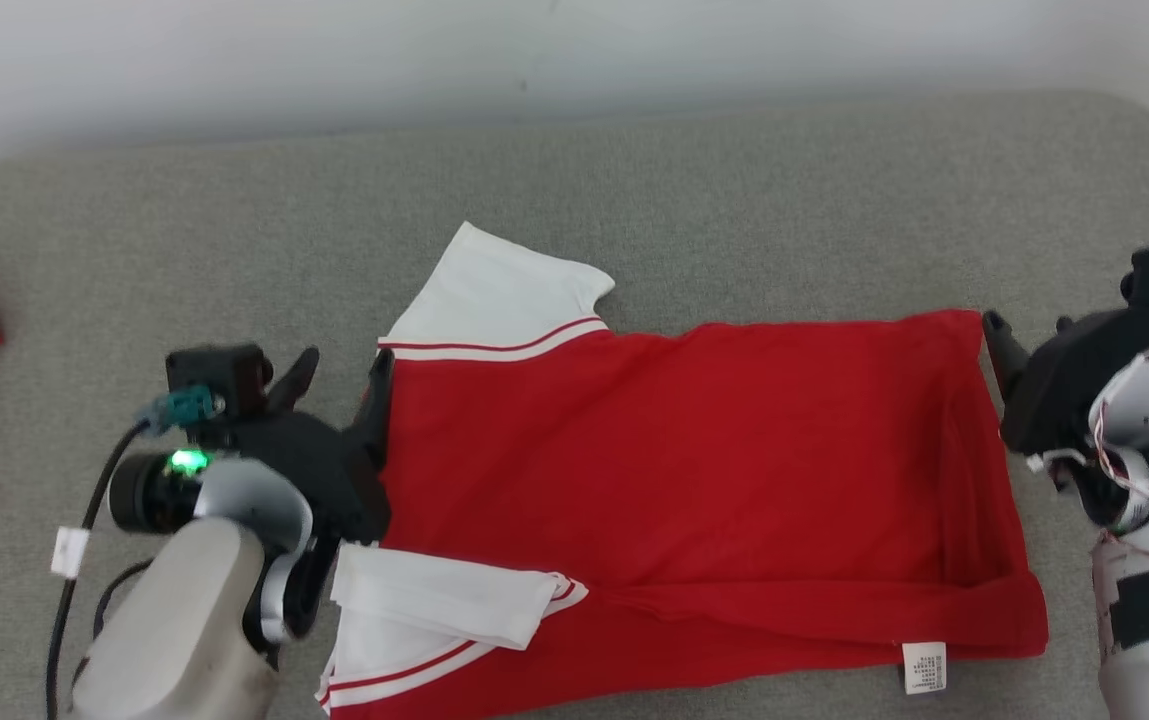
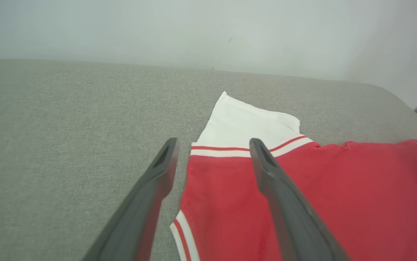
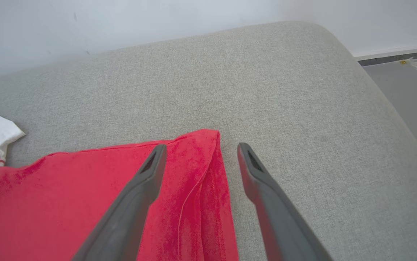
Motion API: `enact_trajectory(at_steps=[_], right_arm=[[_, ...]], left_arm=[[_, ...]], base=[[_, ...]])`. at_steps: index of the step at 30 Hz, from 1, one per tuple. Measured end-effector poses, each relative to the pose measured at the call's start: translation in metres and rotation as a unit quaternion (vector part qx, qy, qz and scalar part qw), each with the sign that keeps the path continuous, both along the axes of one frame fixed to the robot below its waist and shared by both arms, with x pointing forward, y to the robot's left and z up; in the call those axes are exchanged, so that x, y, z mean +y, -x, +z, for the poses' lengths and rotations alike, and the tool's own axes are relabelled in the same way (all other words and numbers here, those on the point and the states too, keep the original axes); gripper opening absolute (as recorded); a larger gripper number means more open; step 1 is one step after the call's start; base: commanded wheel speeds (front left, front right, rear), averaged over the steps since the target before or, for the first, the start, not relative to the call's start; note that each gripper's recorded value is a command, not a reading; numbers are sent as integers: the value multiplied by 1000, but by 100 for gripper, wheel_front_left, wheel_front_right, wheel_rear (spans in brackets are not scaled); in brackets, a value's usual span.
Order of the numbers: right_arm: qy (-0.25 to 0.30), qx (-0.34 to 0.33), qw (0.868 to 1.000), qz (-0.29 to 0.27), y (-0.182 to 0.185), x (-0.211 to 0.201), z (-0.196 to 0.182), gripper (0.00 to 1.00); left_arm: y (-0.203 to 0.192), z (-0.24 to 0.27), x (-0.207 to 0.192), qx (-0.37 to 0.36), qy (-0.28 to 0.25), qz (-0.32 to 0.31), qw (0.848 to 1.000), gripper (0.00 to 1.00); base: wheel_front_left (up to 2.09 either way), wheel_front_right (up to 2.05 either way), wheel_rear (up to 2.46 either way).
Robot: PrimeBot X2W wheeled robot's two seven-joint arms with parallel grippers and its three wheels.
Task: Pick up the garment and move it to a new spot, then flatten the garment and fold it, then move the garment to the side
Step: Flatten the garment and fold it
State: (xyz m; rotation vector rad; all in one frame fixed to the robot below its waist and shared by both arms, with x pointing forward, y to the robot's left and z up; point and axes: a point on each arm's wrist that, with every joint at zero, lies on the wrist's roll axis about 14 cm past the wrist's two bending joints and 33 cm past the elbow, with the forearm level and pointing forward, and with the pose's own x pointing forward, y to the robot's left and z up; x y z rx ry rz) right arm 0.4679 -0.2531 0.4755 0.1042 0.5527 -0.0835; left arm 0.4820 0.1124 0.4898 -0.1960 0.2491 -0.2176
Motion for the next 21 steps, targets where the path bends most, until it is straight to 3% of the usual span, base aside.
enact_trajectory(at_steps=[12, 21], right_arm=[[32, 18, 997, 72, -71, 36, -6, 100], [47, 36, 994, 95, -90, 35, -30, 100]], left_arm=[[-86, -14, -27, 27, -46, -56, 997, 100], [-128, -52, -52, 75, -69, -89, 991, 100]], base=[[0, 0, 0], [0, 0, 0]])
